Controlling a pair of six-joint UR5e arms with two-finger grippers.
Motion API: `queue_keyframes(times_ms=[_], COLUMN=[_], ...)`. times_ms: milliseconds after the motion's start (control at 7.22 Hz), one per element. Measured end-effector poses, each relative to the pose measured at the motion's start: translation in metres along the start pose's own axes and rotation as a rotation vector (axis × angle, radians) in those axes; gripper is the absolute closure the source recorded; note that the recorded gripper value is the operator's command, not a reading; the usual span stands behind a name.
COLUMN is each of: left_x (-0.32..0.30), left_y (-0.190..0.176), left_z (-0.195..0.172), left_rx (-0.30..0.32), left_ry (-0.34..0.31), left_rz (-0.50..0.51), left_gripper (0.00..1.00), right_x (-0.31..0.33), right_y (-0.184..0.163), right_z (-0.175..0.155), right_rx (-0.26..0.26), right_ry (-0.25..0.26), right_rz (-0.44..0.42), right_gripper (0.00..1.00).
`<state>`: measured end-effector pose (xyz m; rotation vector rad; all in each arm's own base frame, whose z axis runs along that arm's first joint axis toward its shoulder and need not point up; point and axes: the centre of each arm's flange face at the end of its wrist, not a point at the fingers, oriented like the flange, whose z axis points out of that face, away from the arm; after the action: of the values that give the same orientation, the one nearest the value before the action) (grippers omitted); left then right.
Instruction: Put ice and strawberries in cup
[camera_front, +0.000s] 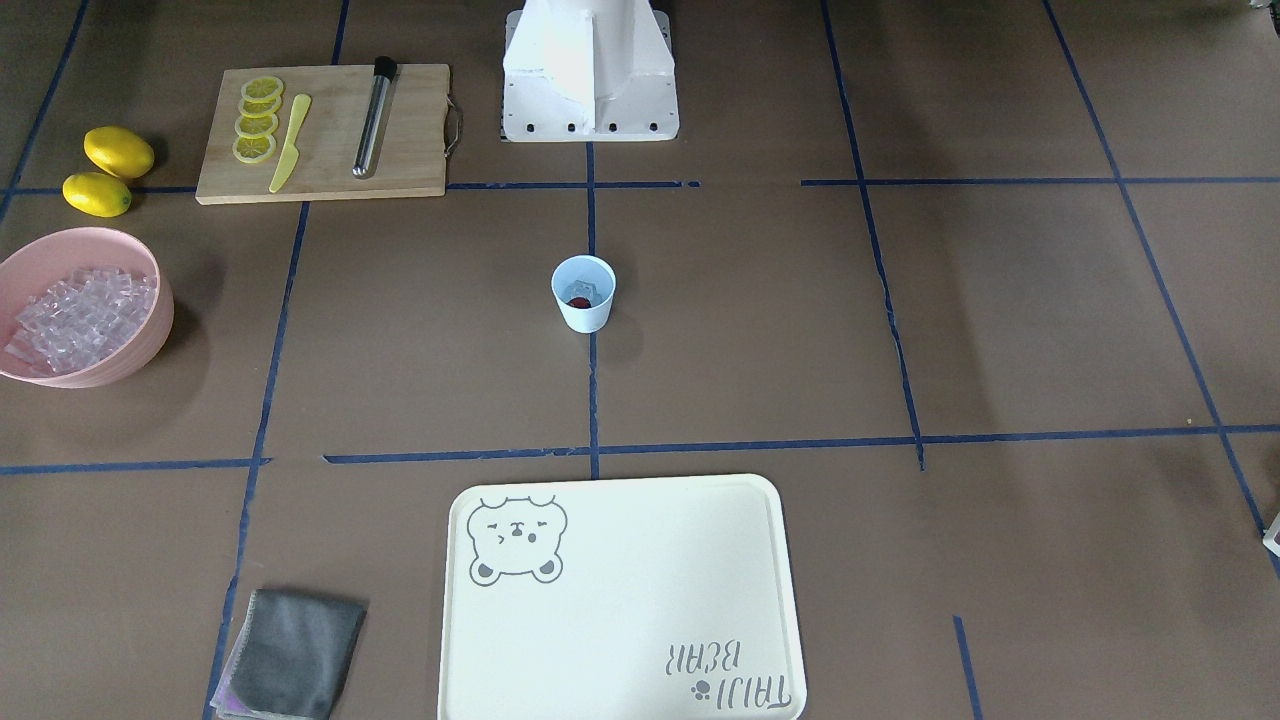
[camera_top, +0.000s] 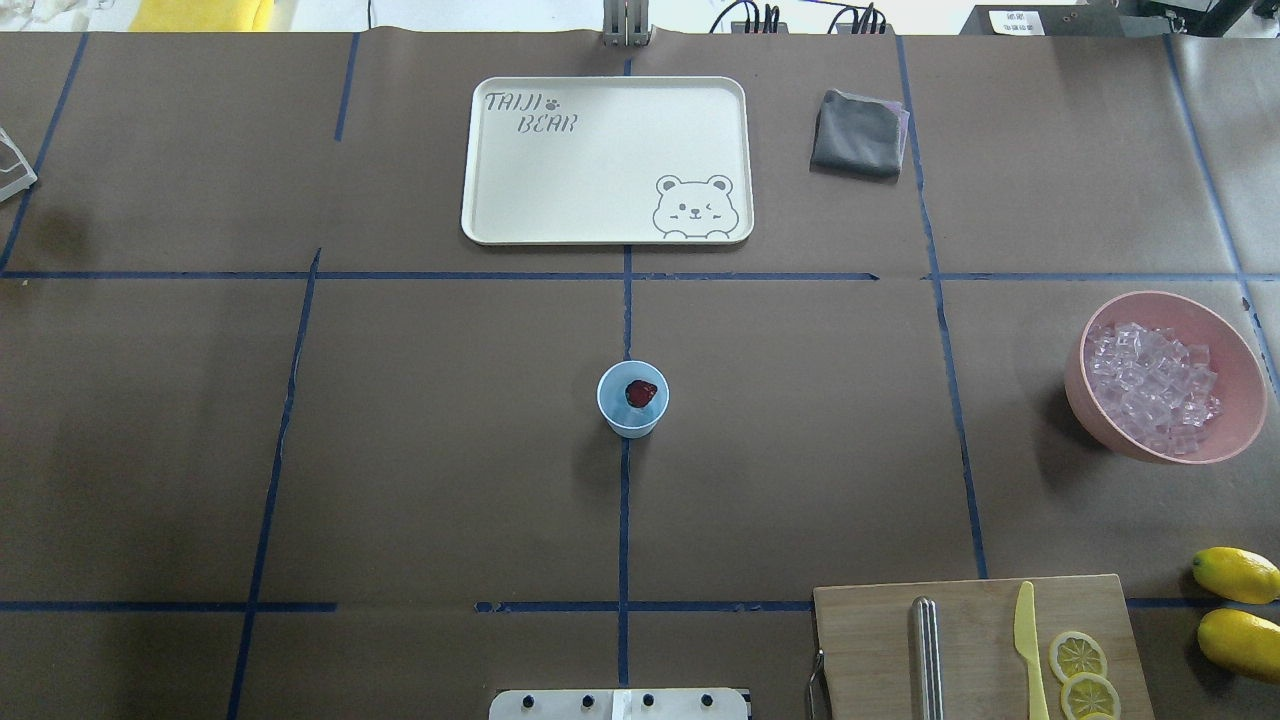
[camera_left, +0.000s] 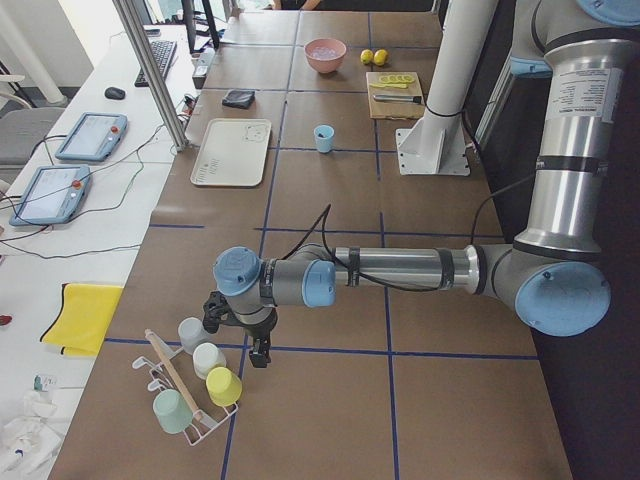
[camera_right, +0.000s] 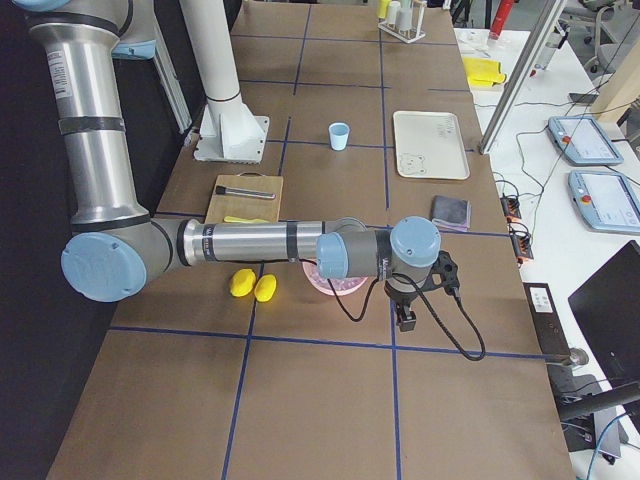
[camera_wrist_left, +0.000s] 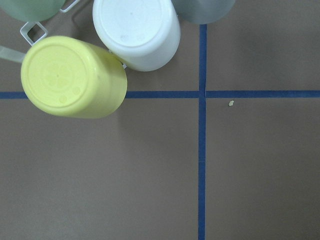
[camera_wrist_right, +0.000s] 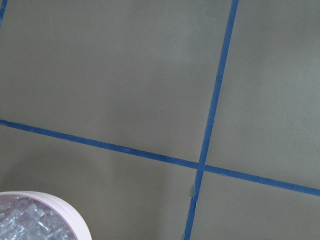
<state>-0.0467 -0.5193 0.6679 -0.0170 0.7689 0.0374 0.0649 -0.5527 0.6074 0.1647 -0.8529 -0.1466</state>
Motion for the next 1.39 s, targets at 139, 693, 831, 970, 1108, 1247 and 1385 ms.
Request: queue_keyframes(times_ms=[139, 693, 831, 970, 1108, 1247, 1385], left_x=[0.001, 0.003, 0.004, 0.005, 0.006, 0.006, 0.007], left_y=[0.000, 0.023, 0.027, 0.028, 0.028, 0.027, 0.025], left_z=[-0.002, -0.005, -0.007, -0.008, -0.009, -0.010, -0.011], left_rx=[0.008, 0.015, 0.017, 0.018, 0.019, 0.021, 0.023], left_ry=[-0.002, -0.001, 0.000, 0.000, 0.000, 0.000, 0.000], left_rz=[0.010, 0.020, 0.021, 0.021, 0.021, 0.022, 0.023], left_gripper=[0.00, 0.00, 0.00, 0.00, 0.00, 0.00, 0.00], right_x=[0.001, 0.002, 0.003, 0.005, 0.007, 0.012, 0.018], right_y=[0.000, 0.002, 0.003, 0.005, 0.007, 0.011, 0.017], right_z=[-0.001, -0.001, -0.001, 0.000, 0.000, -0.001, -0.002], right_rx=[0.002, 0.002, 0.001, 0.000, 0.000, 0.002, 0.003], right_ry=[0.000, -0.001, -0.001, -0.004, -0.008, -0.009, -0.013], right_rz=[0.001, 0.005, 0.008, 0.012, 0.018, 0.027, 0.042], right_gripper=[0.00, 0.00, 0.00, 0.00, 0.00, 0.00, 0.00])
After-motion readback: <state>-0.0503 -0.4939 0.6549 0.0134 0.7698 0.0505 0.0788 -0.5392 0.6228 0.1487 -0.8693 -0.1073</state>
